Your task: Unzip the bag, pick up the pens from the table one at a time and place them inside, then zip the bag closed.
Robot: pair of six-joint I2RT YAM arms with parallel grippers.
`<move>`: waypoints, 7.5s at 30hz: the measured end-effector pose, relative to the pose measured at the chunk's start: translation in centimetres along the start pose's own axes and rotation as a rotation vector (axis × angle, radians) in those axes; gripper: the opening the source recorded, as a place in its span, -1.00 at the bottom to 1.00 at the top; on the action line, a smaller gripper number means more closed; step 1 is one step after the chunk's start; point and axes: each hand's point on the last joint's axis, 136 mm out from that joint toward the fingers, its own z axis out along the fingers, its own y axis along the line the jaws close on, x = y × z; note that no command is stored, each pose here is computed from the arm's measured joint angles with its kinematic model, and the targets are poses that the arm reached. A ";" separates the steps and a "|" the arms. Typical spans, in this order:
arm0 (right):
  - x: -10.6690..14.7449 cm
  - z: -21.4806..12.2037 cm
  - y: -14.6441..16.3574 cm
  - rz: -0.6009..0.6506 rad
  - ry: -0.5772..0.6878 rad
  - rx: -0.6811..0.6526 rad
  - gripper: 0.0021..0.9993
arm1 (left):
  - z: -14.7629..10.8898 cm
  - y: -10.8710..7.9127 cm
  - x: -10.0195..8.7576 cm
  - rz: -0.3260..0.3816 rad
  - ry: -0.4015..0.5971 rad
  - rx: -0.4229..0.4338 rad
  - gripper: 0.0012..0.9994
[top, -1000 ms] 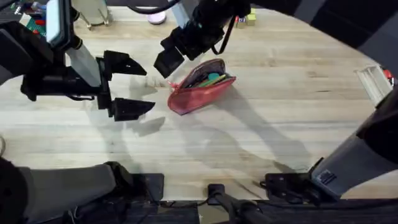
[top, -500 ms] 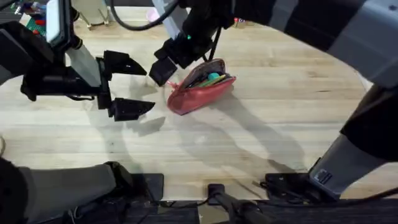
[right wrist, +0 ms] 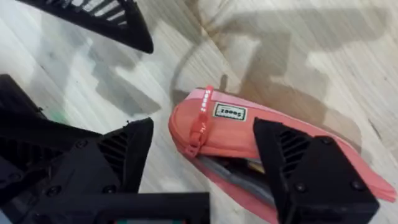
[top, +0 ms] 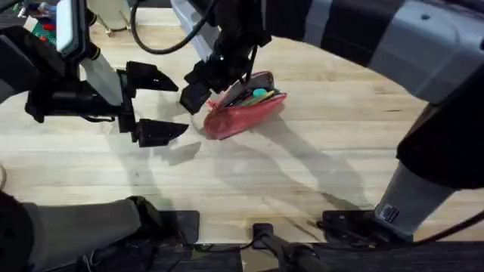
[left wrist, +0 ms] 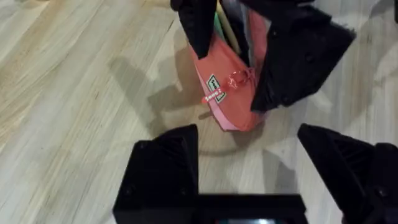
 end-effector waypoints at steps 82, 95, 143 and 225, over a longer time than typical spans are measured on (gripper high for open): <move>0.0 -2.2 -0.4 0.020 -0.033 0.001 -0.94 | 0.0 0.0 0.0 0.000 0.000 0.000 0.99; 0.0 -2.2 -0.4 0.020 -0.033 0.001 -0.94 | 0.0 0.0 -0.2 0.000 -0.011 -0.002 0.99; 0.0 -2.2 -0.4 0.020 -0.033 0.001 -0.94 | 9.8 0.1 0.8 -0.058 -0.101 0.222 0.99; 11.6 -3.1 -26.3 0.421 0.094 0.091 -0.94 | 10.1 0.2 1.0 -0.086 -0.082 0.223 -0.92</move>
